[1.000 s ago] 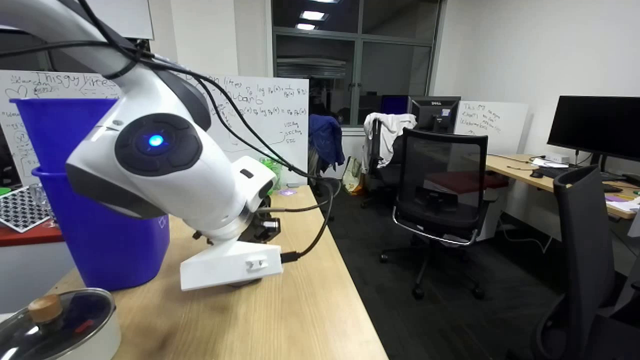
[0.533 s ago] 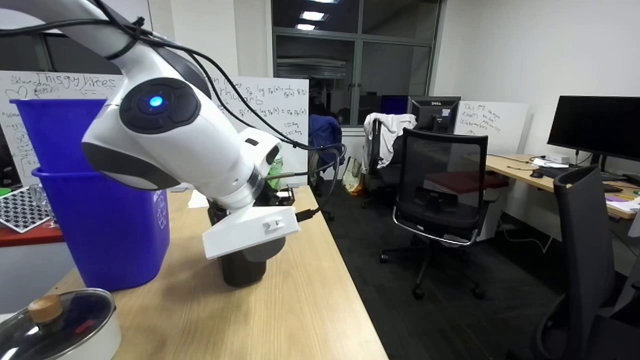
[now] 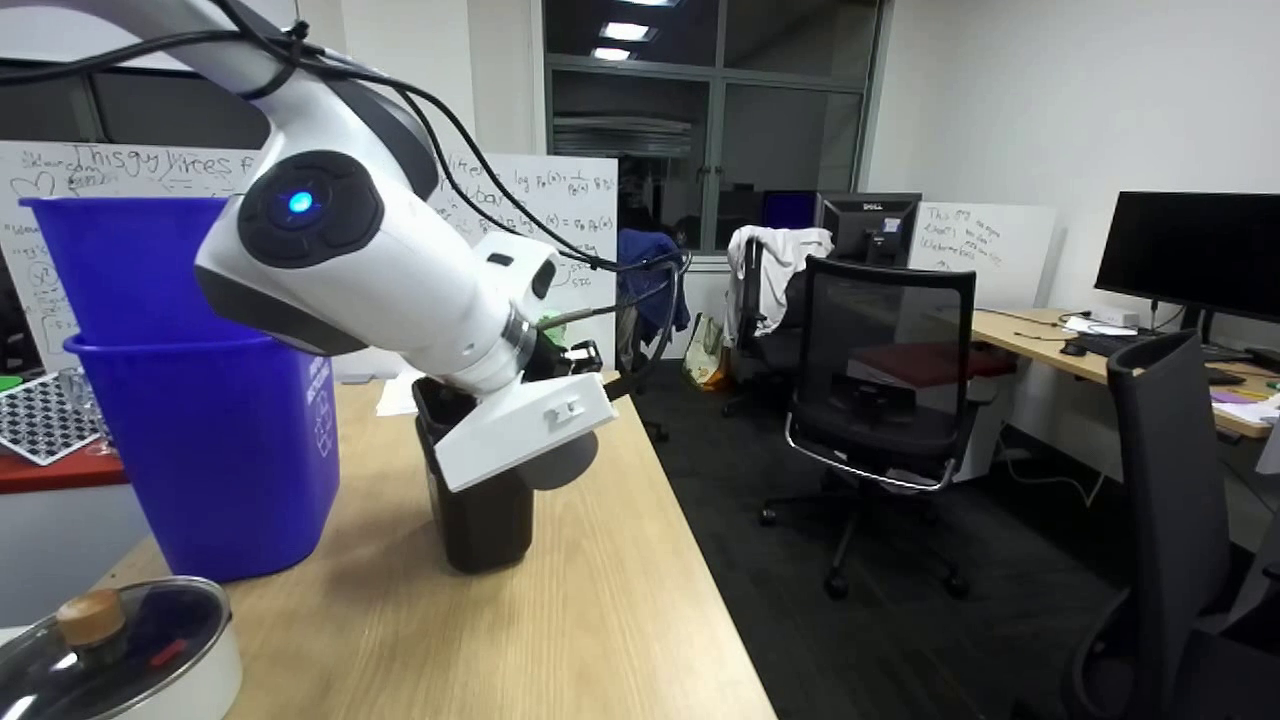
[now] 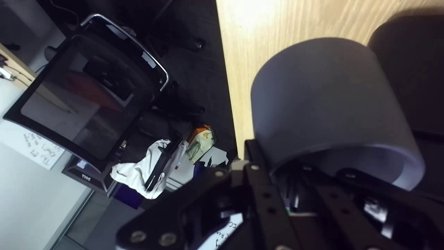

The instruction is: Put the grey vessel inside the black waste bin

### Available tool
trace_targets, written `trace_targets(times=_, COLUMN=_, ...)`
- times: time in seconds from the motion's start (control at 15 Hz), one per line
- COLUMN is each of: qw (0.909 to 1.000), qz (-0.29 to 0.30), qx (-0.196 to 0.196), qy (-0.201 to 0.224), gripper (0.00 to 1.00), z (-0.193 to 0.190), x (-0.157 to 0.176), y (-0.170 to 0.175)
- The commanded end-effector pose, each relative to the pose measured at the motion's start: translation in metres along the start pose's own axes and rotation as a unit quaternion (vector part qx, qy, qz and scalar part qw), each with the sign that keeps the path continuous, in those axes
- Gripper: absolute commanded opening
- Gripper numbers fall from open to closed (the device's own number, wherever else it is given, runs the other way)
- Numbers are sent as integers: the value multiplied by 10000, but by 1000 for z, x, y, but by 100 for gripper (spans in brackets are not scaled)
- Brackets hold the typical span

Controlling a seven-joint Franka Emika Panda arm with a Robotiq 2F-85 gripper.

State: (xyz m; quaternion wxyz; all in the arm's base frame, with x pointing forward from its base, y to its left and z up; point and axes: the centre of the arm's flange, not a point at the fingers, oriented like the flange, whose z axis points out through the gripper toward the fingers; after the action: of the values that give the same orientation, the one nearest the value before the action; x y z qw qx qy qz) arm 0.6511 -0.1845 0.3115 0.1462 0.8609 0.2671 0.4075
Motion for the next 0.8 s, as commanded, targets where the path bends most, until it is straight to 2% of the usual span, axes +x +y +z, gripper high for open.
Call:
trace_targets(times=0.0, qw=9985, qz=-263, qx=-459, qy=156, gripper=4, z=9, x=-7, y=-3)
trace_targets(times=0.4, qw=9945, qz=-280, qx=-839, qy=557, gripper=4, z=16, x=-7, y=2)
trace_targets(times=0.53, qw=9925, qz=-296, qx=-939, qy=731, gripper=4, z=18, x=-2, y=14)
trace_targets(times=0.73, qw=9921, qz=-94, qx=-801, qy=962, gripper=4, z=20, x=6, y=19)
